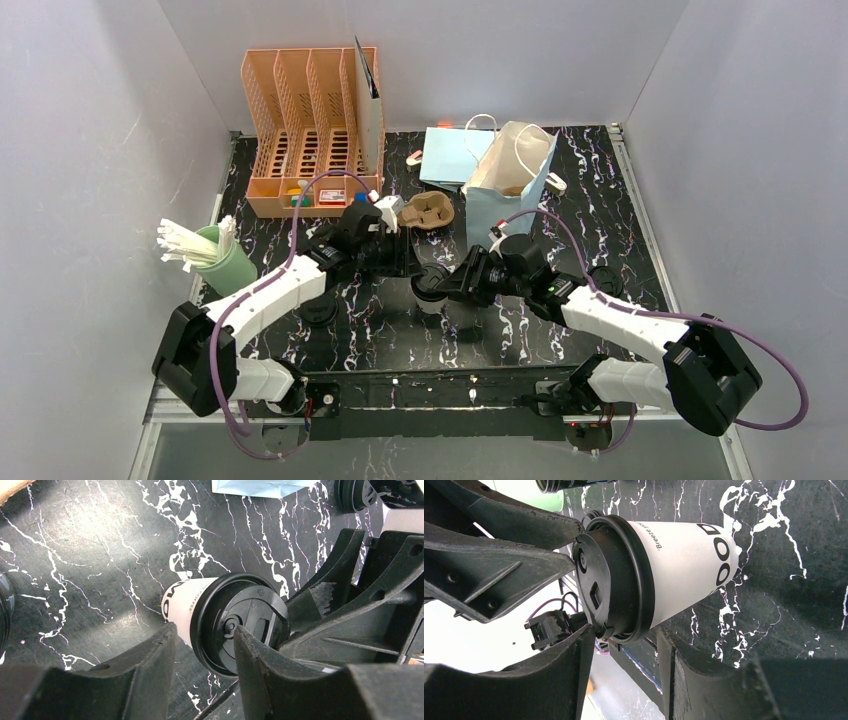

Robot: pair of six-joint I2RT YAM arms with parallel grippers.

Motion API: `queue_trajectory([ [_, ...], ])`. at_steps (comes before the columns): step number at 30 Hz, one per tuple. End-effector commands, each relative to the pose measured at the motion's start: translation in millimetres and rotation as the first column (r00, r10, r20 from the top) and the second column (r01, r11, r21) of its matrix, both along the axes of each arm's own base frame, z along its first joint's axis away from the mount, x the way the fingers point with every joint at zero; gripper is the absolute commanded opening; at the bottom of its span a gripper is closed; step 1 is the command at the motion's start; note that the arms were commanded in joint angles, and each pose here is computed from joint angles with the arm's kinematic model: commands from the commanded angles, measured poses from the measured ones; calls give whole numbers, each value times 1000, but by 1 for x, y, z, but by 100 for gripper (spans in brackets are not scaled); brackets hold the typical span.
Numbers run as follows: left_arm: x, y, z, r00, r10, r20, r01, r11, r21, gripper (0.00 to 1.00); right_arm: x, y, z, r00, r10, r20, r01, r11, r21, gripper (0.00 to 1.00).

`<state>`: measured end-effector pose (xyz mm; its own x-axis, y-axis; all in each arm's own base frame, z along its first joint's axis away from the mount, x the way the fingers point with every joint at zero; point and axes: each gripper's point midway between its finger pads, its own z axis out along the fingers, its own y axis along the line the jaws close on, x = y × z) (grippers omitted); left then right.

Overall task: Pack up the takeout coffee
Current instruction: Adjust the coffee cup at the center of the board.

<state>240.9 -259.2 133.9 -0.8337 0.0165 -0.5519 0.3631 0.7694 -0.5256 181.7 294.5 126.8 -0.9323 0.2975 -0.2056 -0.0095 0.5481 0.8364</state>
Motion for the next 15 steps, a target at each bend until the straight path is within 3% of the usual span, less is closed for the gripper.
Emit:
queue_trajectory([
  [1, 1, -5, -2, 999, -50, 19, 50, 999, 1, 42, 2, -3, -7, 1000, -15, 4, 16, 1000, -1, 55],
  [15, -9, 7, -36, 997, -63, -33, 66, 995, 77, 35, -9, -13, -45, 998, -15, -56, 12, 998, -56, 44],
])
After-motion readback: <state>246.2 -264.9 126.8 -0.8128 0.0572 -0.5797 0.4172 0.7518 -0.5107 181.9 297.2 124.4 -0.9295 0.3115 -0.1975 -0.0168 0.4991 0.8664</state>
